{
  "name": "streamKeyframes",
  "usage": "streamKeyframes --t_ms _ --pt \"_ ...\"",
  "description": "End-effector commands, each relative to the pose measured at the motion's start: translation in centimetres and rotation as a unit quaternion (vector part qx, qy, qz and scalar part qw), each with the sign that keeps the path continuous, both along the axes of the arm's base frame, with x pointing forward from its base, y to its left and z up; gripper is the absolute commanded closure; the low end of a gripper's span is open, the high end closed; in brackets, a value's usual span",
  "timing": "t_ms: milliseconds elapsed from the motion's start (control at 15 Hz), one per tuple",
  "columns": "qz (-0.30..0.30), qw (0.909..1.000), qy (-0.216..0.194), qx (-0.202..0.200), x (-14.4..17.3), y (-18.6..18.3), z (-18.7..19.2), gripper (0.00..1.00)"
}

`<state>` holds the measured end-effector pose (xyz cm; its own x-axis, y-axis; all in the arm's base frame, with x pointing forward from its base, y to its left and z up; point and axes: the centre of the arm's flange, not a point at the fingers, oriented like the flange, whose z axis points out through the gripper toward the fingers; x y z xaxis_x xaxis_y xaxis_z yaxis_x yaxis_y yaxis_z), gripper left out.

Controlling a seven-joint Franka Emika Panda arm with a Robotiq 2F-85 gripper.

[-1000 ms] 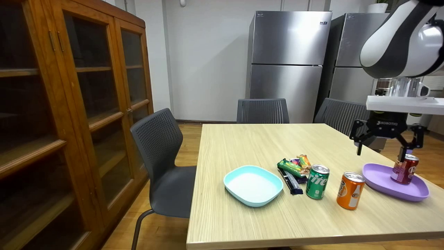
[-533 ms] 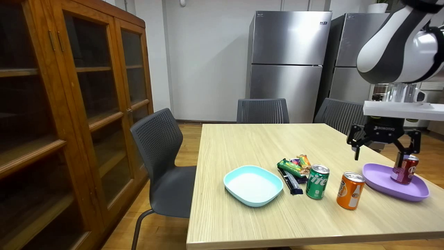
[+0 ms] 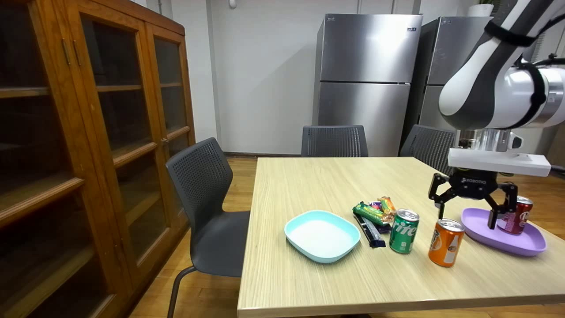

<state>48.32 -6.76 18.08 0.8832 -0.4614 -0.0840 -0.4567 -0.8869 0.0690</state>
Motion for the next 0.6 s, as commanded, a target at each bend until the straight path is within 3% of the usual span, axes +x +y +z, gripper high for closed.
streamKeyframes --t_ms 0,533 --pt "0.009 1.0000 -0.003 -0.003 1.0 0.3 -1.4 0.00" --pt "0.017 0.9998 -0.009 -0.007 2.2 0.9 -3.6 0.00"
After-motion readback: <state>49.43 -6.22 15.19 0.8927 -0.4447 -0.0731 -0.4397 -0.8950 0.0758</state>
